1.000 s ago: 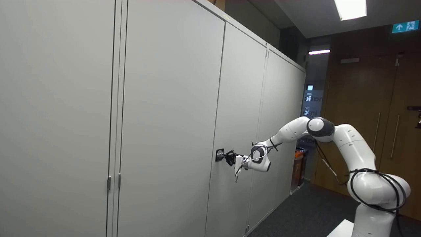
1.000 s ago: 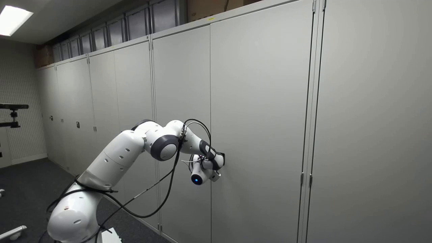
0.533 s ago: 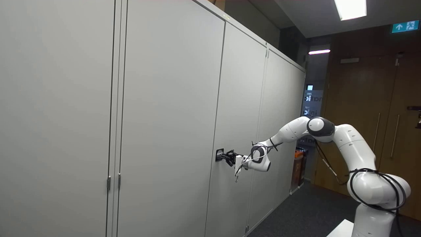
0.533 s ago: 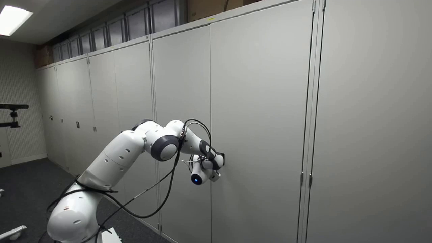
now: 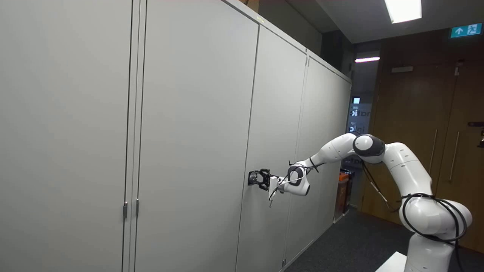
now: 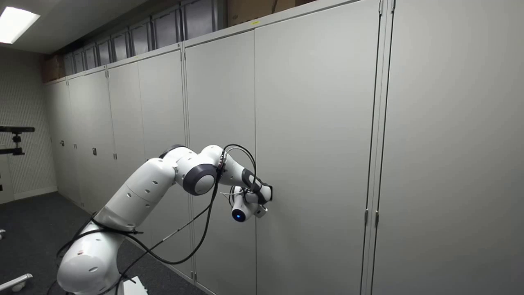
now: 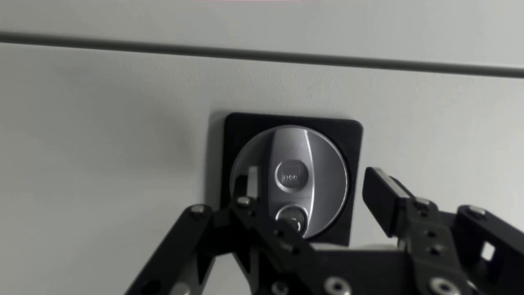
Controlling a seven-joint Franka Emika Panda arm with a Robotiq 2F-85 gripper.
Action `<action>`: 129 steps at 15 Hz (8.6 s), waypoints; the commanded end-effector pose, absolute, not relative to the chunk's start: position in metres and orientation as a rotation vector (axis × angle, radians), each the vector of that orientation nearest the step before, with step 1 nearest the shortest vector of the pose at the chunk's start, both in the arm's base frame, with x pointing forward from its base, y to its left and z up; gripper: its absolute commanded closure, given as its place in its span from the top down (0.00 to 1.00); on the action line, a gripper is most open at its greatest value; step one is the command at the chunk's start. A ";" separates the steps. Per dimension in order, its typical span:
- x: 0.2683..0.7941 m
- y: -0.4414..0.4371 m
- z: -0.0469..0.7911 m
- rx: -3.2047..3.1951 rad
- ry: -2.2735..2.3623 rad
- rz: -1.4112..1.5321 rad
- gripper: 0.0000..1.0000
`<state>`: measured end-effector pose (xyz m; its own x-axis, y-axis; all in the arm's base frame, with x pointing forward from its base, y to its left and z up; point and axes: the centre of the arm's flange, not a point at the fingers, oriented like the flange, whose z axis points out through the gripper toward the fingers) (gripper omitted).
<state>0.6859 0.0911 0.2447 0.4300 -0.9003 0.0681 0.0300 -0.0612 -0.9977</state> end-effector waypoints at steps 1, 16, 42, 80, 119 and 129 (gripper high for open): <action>0.693 0.103 0.257 -1.412 0.837 -0.958 0.65; 0.697 0.103 0.256 -1.433 0.868 -0.937 0.08; 0.710 0.107 0.277 -1.446 0.910 -0.915 0.38; 0.605 0.106 0.271 -1.509 0.847 -0.907 1.00; 0.670 0.111 0.250 -1.481 0.831 -1.002 0.51; 0.682 0.110 0.250 -1.488 0.835 -1.018 0.44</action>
<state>0.6846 0.0853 0.2390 0.4078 -0.9031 0.1346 0.0267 -0.1356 -0.9904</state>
